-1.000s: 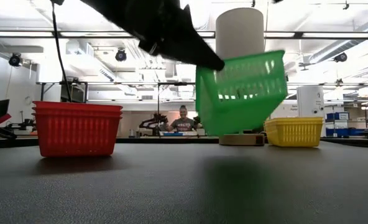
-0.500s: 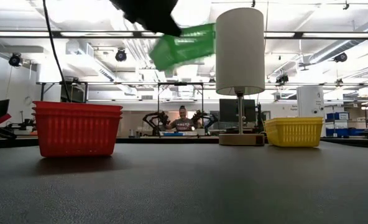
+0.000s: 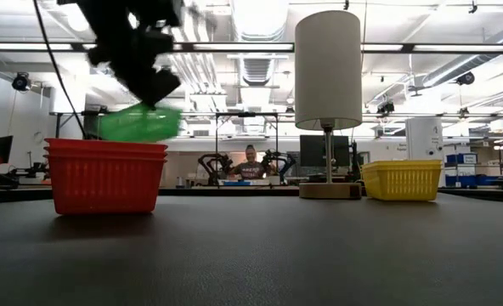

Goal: Stack baskets by color
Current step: Stack the bottom green bin on top of the top green bin

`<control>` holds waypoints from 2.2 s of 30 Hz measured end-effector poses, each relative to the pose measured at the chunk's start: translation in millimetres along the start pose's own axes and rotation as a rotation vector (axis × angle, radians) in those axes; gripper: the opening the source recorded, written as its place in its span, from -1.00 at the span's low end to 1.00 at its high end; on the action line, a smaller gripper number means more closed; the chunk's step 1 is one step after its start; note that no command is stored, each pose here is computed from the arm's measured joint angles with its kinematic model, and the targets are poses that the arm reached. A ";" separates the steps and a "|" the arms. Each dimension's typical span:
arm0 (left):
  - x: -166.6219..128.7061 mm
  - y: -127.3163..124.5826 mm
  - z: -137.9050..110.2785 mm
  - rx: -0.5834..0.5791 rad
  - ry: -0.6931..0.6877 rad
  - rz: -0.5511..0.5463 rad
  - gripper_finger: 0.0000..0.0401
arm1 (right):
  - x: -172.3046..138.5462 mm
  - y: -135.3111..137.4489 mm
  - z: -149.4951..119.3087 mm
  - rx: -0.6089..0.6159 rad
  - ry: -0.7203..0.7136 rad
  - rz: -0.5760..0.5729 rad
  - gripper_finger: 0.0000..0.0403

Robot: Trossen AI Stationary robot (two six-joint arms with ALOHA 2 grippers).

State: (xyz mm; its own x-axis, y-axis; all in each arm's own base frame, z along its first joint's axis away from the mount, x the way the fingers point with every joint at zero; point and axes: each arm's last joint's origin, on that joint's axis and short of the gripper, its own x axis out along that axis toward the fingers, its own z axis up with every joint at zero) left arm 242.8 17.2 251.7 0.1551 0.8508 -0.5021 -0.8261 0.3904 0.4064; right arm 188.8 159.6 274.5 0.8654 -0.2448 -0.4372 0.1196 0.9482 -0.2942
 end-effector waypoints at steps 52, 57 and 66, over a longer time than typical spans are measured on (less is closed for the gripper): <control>54.8 26.2 -44.0 -0.140 0.232 0.037 -1.00 | 6.8 1.8 -13.1 0.028 -0.026 -0.058 -0.17; 55.3 26.0 -44.8 -0.137 0.234 0.039 -0.90 | 6.8 1.8 -13.1 0.028 -0.026 -0.058 -0.17; 51.1 26.7 -45.3 -0.080 0.245 0.007 -0.45 | 7.7 2.0 -16.3 0.028 -0.021 -0.059 -0.17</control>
State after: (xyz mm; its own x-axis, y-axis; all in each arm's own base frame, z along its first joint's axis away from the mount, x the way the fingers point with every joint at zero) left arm 204.1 55.1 202.3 0.0213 0.7391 -0.6733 -0.8684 0.3473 0.3538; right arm 187.8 156.2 256.8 0.8662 -0.2966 -0.4020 0.1842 0.9376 -0.2950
